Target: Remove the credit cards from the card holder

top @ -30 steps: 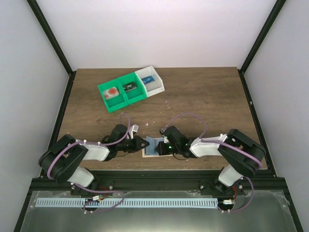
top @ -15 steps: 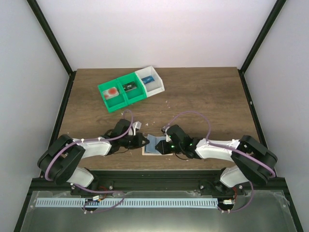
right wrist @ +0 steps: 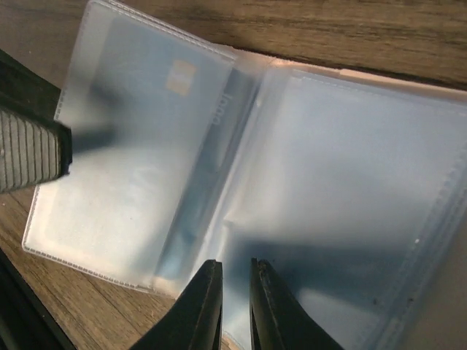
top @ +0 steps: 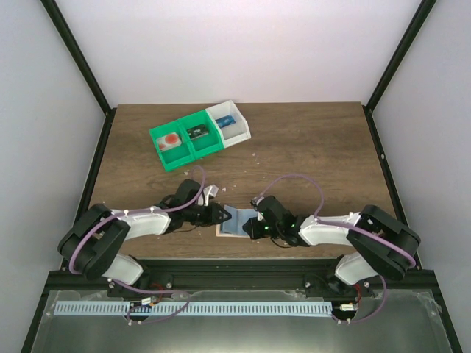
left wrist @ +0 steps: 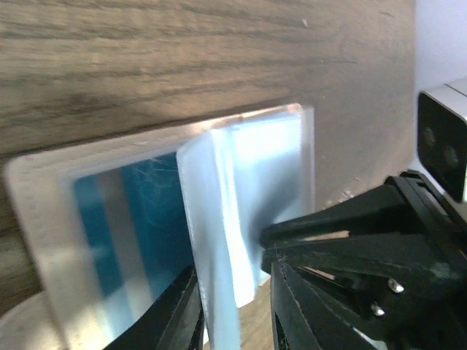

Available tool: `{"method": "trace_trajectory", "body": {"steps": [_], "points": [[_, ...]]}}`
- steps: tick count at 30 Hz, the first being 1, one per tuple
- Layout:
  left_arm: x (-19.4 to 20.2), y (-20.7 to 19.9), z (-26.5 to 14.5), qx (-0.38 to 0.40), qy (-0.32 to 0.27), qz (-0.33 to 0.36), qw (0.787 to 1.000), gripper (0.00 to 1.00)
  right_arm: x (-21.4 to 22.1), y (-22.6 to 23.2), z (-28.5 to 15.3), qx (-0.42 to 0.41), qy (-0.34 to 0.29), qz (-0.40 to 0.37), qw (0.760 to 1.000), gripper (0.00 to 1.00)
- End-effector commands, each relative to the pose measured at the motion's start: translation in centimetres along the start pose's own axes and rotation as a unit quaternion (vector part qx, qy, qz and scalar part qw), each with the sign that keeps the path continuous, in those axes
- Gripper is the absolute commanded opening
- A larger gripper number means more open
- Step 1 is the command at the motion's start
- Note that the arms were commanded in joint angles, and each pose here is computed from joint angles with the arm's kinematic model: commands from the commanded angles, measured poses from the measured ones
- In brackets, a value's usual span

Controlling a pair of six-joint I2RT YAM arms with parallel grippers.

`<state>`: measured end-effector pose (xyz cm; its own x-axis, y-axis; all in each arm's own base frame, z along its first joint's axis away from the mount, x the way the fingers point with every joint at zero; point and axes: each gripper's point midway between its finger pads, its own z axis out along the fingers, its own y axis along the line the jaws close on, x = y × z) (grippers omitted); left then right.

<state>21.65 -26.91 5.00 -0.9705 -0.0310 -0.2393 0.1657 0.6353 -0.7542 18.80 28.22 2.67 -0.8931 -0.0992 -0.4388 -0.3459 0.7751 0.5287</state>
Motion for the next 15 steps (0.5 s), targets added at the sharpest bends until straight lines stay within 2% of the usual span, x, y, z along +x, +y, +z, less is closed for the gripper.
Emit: {"method": "trace_trajectory", "body": {"steps": [1,15], "points": [[1.0,-2.8,0.3,0.085,0.025,-0.008,0.996,0.30,0.2,-0.3,0.4,-0.002,-0.009,0.001,1.000,0.14],[0.2,-5.8,0.2,0.132,0.009,-0.013,0.991,0.34,-1.4,0.5,-2.6,-0.025,-0.077,0.002,0.997,0.17]]}}
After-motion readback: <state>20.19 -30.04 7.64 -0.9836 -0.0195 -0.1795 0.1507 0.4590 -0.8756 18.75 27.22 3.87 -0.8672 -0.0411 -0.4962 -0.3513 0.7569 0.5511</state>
